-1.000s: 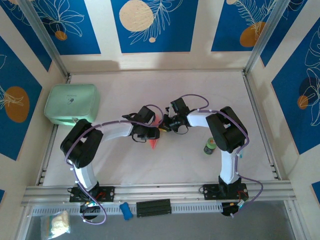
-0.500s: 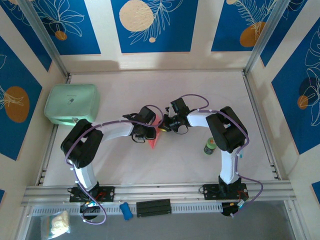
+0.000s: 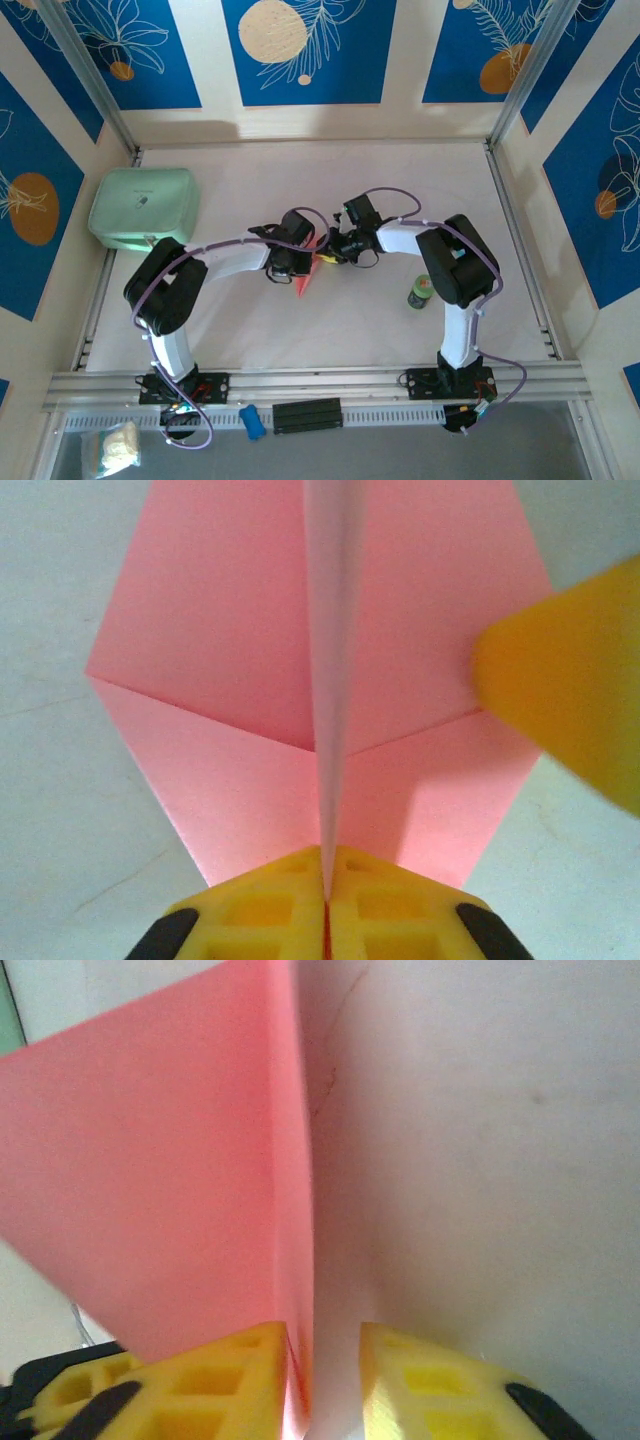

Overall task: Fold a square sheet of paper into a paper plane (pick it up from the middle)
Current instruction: Move the paper plane to the top-center of the table.

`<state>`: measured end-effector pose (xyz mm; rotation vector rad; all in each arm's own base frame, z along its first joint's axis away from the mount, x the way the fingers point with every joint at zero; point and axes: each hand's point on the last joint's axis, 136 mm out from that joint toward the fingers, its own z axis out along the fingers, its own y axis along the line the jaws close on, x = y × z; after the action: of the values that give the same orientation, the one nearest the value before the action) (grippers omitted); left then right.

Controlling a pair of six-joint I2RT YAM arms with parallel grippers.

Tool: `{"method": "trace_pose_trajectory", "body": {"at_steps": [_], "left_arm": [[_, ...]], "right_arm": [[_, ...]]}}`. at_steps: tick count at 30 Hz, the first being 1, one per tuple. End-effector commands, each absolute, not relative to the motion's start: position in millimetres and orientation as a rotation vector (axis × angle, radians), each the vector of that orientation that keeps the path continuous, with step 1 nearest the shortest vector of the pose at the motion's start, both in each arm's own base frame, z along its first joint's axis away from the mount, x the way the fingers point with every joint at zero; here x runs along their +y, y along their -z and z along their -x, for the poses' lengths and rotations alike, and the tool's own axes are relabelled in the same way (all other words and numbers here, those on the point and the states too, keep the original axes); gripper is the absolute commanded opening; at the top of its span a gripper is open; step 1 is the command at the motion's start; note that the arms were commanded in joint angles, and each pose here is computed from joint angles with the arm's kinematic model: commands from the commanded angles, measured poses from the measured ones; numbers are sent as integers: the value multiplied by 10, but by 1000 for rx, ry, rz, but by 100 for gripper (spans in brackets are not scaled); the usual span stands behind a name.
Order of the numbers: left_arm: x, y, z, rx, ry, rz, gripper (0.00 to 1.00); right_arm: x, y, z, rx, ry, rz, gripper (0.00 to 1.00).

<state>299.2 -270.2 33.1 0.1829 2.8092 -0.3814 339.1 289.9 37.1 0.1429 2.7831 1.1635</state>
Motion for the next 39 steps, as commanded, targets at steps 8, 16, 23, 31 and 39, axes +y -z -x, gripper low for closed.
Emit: {"method": "trace_pose_trajectory", "body": {"at_steps": [8,16,23,31,39], "left_arm": [[-2716,-773,-3478,2693,283,-243,4],[-2793,-816,-4030,2654,245,-217,3],[-2793,-658,-4299,2680,211,-172,3],[-2811,-500,-4374,2716,191,-160,8],[-2830,-378,-4376,2749,179,-163,15]], "right_arm": [[1941,-954,-3520,2611,-757,-325,55],[1456,-1198,-3499,2516,-676,-374,68],[1392,-1175,-3445,2524,-702,-387,69],[1404,-1134,-3443,2534,-746,-396,69],[1416,-1095,-3434,2546,-764,-406,68]]}}
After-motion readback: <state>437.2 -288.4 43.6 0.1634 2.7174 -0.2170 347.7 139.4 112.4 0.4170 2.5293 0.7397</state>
